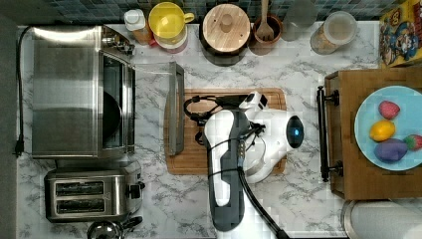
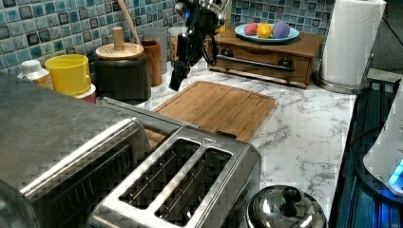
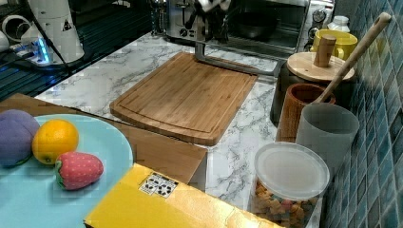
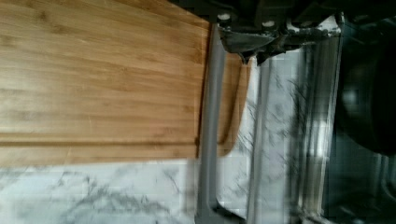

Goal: Close the oven.

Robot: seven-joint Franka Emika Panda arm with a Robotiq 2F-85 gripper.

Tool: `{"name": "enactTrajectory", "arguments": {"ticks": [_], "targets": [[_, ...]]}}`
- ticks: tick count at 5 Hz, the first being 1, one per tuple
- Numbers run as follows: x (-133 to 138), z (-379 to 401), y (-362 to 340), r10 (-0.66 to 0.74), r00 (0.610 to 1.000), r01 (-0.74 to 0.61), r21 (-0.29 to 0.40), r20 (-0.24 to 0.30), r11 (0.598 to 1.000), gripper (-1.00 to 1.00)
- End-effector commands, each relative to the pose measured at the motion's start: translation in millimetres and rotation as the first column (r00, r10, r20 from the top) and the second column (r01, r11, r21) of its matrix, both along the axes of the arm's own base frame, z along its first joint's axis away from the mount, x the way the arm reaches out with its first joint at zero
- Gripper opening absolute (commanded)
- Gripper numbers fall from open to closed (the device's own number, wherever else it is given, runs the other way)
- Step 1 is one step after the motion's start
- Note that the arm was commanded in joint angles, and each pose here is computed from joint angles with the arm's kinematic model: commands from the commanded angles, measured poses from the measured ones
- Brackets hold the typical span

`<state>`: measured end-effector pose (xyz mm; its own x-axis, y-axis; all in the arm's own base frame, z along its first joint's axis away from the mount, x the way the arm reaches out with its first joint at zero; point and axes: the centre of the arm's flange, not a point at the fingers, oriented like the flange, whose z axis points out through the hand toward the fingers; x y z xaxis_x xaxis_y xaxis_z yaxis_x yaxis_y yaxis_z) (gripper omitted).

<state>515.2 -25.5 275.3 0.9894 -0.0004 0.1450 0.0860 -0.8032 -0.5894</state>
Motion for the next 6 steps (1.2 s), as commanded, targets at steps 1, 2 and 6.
{"name": "enactTrajectory", "arguments": {"ticks": [1,2,6], "targets": [[30.2,0.1,-8.0,-0.11,0.968,0.081,0.134,0.225,0.988,-1.0],[35.0,-1.6,3.9,-0.093,0.97,0.061,0.142,0.227,0.988,-1.0],[61.0,-25.3,53.9,0.014,0.991,-0.035,0.156,0.134,0.987,-1.0]]}}
